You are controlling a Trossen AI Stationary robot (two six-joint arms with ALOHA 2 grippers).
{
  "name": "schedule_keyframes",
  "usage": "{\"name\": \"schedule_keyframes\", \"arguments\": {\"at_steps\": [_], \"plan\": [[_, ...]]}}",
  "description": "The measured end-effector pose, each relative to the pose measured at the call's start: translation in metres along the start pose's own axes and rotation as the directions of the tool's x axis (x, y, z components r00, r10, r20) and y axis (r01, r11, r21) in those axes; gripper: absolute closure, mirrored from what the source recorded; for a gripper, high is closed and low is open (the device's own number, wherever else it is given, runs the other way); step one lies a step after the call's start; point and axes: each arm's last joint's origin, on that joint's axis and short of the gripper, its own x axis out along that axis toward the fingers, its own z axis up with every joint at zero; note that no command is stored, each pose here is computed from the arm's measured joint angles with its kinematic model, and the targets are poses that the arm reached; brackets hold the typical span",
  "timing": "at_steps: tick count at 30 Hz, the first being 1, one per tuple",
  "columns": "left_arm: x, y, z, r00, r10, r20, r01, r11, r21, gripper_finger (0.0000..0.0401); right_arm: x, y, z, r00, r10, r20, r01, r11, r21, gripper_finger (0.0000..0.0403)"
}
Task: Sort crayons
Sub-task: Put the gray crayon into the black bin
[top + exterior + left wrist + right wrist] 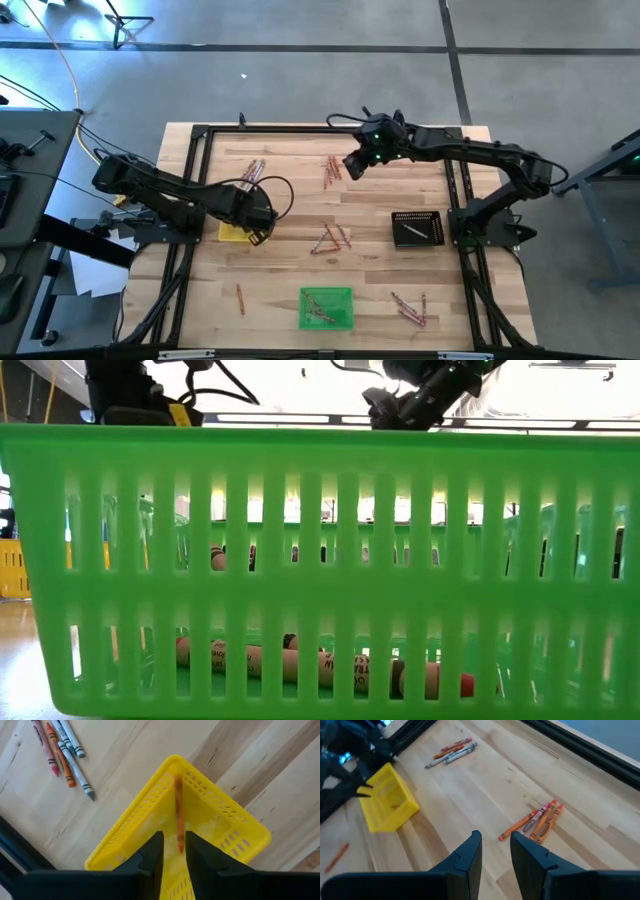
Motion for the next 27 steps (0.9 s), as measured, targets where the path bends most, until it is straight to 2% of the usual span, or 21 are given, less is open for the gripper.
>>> {"name": "schedule_keyframes", "arguments": {"at_steps": [4,7,11,14,18,23,27], "plan": [[0.0,0.0,0.0,1.0,-0.002,-0.002,0.002,1.0,-0.002,0.0312,-0.009,-0.002,-0.003,0.999,-0.02,-0.031,0.018,0.998,-0.057,0.0308],[0.001,0.001,0.002,1.0,-0.006,0.002,0.006,0.999,-0.049,0.0304,-0.021,-0.011,-0.007,0.994,-0.062,-0.085,0.059,0.997,-0.046,0.0308],[0.002,-0.001,0.011,0.997,-0.051,0.051,0.058,0.99,-0.132,0.0303,-0.038,-0.035,-0.012,0.97,-0.172,-0.174,0.167,0.985,-0.044,0.0308],[0.002,-0.005,0.024,0.983,-0.125,0.137,0.148,0.974,-0.173,0.0305,-0.046,-0.056,-0.017,0.923,-0.287,-0.257,0.283,0.958,-0.053,0.0308],[-0.001,-0.011,0.047,0.922,-0.222,0.316,0.288,0.941,-0.18,0.0306,-0.043,-0.081,-0.024,0.849,-0.36,-0.386,0.343,0.932,-0.115,0.0308],[-0.01,-0.012,0.074,0.807,-0.303,0.507,0.429,0.891,-0.15,0.0306,-0.03,-0.107,-0.023,0.814,-0.379,-0.441,0.33,0.925,-0.186,0.0308],[-0.015,-0.009,0.089,0.732,-0.32,0.602,0.486,0.864,-0.132,0.0306,-0.015,-0.134,-0.025,0.772,-0.389,-0.503,0.33,0.921,-0.207,0.0308]]}}
